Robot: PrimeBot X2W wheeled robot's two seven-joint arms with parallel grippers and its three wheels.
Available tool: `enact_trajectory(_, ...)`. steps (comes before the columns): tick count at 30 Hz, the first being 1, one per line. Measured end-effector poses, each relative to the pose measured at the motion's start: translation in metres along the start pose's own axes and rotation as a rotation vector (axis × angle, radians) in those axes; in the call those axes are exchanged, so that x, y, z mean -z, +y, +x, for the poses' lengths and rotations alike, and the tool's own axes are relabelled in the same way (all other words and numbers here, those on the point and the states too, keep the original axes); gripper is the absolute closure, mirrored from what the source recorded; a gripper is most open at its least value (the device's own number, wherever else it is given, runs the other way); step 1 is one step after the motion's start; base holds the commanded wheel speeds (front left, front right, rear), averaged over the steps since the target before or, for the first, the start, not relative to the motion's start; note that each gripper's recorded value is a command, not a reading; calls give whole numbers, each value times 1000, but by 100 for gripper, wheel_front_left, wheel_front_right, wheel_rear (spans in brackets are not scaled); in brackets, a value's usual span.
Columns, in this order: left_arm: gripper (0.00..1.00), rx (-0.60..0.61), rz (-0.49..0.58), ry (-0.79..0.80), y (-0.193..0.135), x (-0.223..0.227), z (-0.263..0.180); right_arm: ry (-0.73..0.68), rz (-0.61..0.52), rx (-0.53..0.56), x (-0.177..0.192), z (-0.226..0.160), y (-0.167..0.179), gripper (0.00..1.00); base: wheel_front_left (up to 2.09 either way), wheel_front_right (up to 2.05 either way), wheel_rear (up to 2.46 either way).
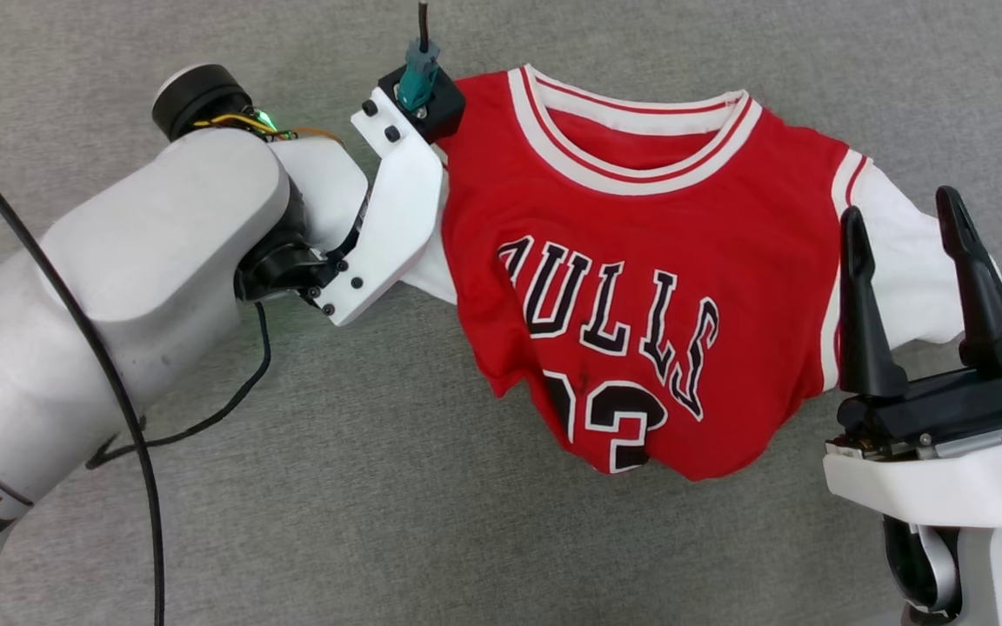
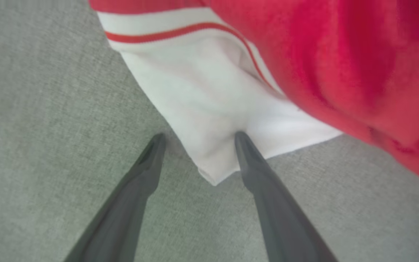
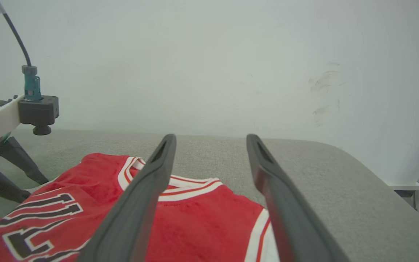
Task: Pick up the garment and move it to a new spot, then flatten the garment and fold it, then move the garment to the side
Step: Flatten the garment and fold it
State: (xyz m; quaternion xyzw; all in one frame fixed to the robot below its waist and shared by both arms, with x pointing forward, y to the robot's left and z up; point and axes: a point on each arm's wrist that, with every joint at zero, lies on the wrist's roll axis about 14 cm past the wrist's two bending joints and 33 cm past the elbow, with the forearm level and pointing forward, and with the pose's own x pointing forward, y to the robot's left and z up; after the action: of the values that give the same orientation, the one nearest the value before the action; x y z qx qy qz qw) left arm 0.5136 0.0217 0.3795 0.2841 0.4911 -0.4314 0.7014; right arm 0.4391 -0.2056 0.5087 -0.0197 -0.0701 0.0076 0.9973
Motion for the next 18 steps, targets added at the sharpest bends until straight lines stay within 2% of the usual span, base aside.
enact_trajectory(1,0,5,5,11,-1,1,3,4,-1,3,1,0,-1,0,0,0,0)
enact_trajectory(2,60,11,15,24,-3,2,4,9,-4,6,2,-1,-2,0,0,0,0)
enact_trajectory(3,98,10,28,25,-4,2,5,12,-6,9,3,-2,-3,0,0,0,0)
enact_trajectory(10,100,3,55,-48,-13,-5,-10,-1,-3,4,-2,-2,-1,0,0,0,0)
enact_trajectory(15,100,-20,46,-162,-16,-15,-43,-19,10,-15,-10,-6,8,0,0,0,0)
enact_trajectory(18,100,-52,9,-195,-8,-6,-67,-27,22,-27,-14,-9,13,0,0,0,0)
